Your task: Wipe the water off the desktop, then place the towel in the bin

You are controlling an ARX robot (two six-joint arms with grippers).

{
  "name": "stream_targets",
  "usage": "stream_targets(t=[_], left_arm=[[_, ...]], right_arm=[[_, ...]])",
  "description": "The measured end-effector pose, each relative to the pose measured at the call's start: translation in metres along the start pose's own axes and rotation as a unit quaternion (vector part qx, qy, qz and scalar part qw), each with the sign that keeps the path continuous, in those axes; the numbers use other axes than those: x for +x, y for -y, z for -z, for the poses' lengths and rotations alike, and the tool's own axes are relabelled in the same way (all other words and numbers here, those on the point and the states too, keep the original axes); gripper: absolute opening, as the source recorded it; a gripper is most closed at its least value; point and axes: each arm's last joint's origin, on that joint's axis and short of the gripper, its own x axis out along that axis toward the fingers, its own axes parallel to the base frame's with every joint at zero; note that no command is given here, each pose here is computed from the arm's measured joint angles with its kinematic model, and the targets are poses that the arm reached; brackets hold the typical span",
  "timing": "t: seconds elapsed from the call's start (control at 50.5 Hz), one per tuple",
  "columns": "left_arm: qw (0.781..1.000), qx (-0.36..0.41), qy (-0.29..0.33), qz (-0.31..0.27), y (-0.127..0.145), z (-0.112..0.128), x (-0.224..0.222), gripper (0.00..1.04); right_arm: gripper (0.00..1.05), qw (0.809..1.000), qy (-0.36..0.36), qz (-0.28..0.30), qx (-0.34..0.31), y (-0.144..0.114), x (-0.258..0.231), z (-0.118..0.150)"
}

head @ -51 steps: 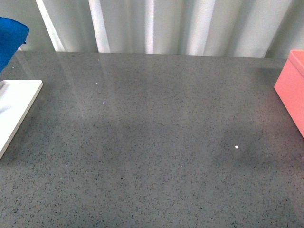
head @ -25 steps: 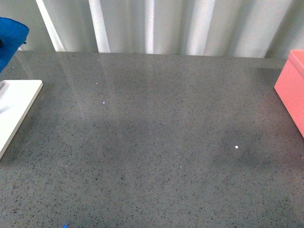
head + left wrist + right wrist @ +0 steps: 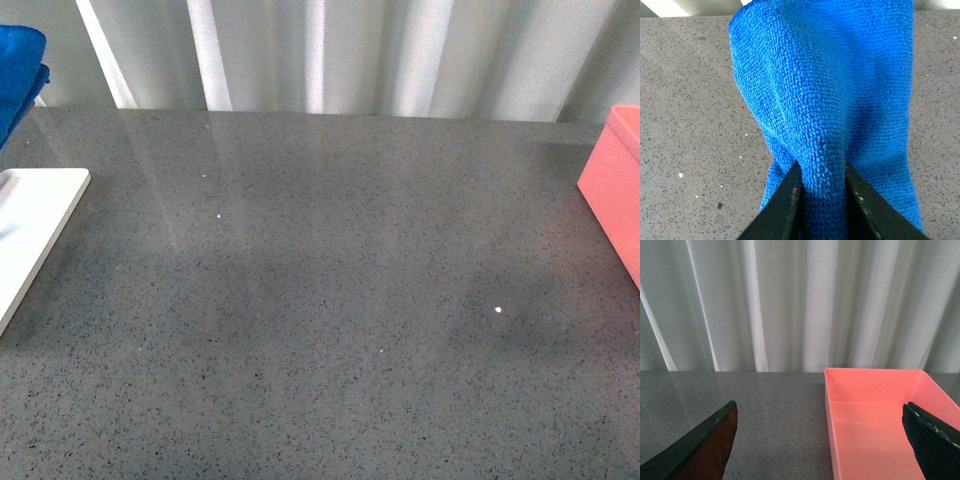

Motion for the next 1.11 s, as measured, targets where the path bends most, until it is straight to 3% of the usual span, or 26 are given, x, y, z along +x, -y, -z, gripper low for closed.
stream_targets(t=[0.119,0.317,0.515,0.653,0.792,0.93,1.108], left_arm=[[1.000,-0.001,0.011,0.007,0.000,-0.002,-0.007,0.04],[0.998,-0.008,0.051,0.041,0.002,-0.016,-0.033,0.04],[0.982,-0.037,0.145,0.116,0.015,-0.048,-0.082,0.04],[0.943,-0.072,0.218,0.240,0.048,-0.062,-0.109,0.04],[0.910,-0.115,0.225,0.329,0.096,-0.061,-0.111,0.04],[0.890,-0.122,0.216,0.382,0.131,-0.063,-0.118,0.04],[0.881,-0.119,0.210,0.407,0.149,-0.063,-0.126,0.04]], right_arm=[[0.98,1.000,0.000,0.000,0.000,0.000,0.000,0.000],[0.98,1.000,0.000,0.000,0.000,0.000,0.000,0.000],[0.98,1.000,0.000,0.000,0.000,0.000,0.000,0.000],[0.98,1.000,0.000,0.000,0.000,0.000,0.000,0.000],[0.98,1.000,0.000,0.000,0.000,0.000,0.000,0.000],[0.98,1.000,0.000,0.000,0.000,0.000,0.000,0.000],[0.98,1.000,0.000,0.000,0.000,0.000,0.000,0.000]])
